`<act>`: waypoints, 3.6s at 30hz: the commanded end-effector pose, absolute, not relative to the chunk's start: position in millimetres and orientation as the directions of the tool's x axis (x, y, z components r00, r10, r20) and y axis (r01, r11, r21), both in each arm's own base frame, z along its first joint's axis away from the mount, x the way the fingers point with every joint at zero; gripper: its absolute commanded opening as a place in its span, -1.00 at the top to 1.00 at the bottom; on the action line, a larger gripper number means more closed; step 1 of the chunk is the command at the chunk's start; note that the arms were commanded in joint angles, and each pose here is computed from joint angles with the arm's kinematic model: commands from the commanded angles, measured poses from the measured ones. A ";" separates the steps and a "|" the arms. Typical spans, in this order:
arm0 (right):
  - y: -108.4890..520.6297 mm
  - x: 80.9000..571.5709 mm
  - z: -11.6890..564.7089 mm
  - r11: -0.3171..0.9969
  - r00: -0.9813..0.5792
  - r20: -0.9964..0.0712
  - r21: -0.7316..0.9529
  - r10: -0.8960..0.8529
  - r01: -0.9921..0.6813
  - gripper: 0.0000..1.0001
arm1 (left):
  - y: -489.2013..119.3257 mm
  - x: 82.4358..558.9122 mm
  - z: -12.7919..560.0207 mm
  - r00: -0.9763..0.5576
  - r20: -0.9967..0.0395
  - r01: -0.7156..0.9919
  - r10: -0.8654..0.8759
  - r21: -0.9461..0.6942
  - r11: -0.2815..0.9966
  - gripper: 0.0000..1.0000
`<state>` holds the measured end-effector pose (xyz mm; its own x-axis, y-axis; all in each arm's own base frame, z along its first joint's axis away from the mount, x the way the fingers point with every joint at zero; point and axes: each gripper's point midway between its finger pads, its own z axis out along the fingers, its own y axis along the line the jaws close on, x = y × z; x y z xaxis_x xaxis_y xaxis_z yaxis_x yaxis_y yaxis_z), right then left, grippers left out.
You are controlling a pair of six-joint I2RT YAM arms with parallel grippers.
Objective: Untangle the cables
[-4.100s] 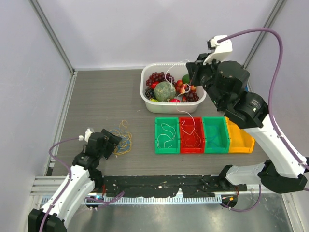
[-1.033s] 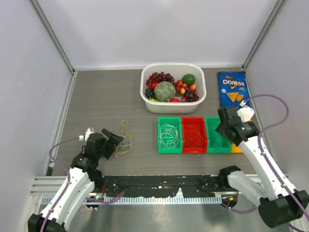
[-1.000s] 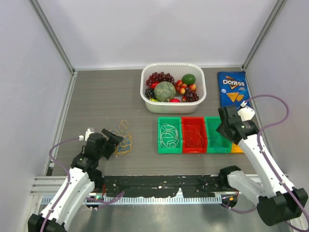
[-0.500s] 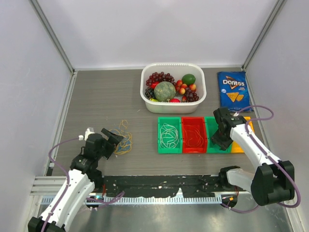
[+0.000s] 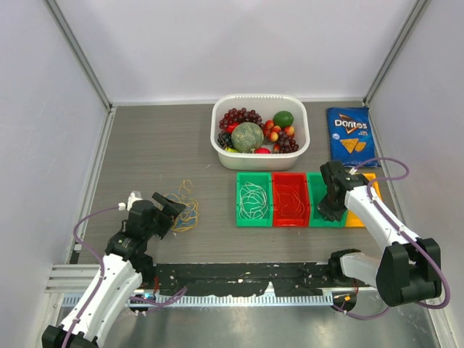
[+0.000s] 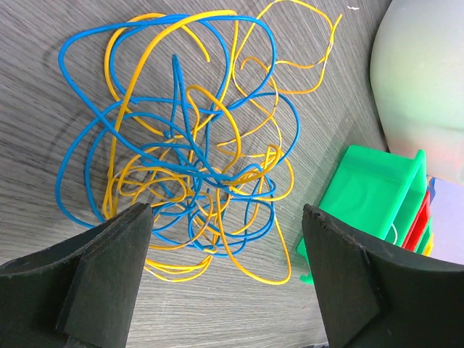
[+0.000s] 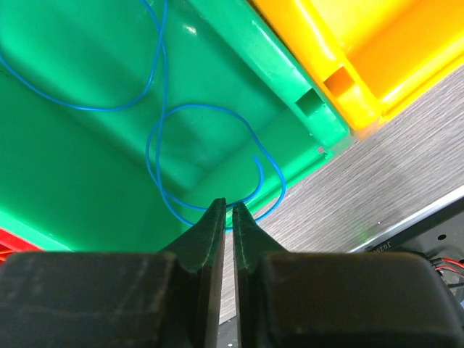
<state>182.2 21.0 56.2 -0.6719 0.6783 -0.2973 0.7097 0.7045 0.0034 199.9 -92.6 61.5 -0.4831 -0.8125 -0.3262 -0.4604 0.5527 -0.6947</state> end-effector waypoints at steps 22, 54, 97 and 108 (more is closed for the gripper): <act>7.5 243.4 57.3 0.747 -0.662 -0.466 -0.004 0.587 0.665 0.99 | -90.8 213.8 85.1 -0.452 -0.345 -0.452 -0.823 -0.707 0.544 -0.75; 193.2 246.5 213.8 0.932 -0.618 -0.782 0.278 0.078 -0.235 -0.10 | -105.3 201.4 138.3 -0.496 -0.371 -0.280 -0.785 -0.787 0.549 -0.99; 478.1 175.9 111.3 0.394 -0.195 -0.862 -0.005 -0.467 -0.919 0.71 | -93.4 194.2 134.5 -0.404 -0.295 -0.362 -0.866 -0.817 0.448 -0.62; 461.5 148.0 182.9 0.380 -0.268 -0.902 0.130 -0.338 -0.916 0.99 | -143.4 246.0 88.4 -0.542 -0.164 -0.352 -0.824 -0.846 0.400 -0.18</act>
<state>153.8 454.4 116.6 -0.2556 -0.4734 -0.8429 -0.9183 0.3915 0.0585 220.6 -123.3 81.7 -0.5248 -0.8272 -0.2010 -0.4399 0.4657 -0.7679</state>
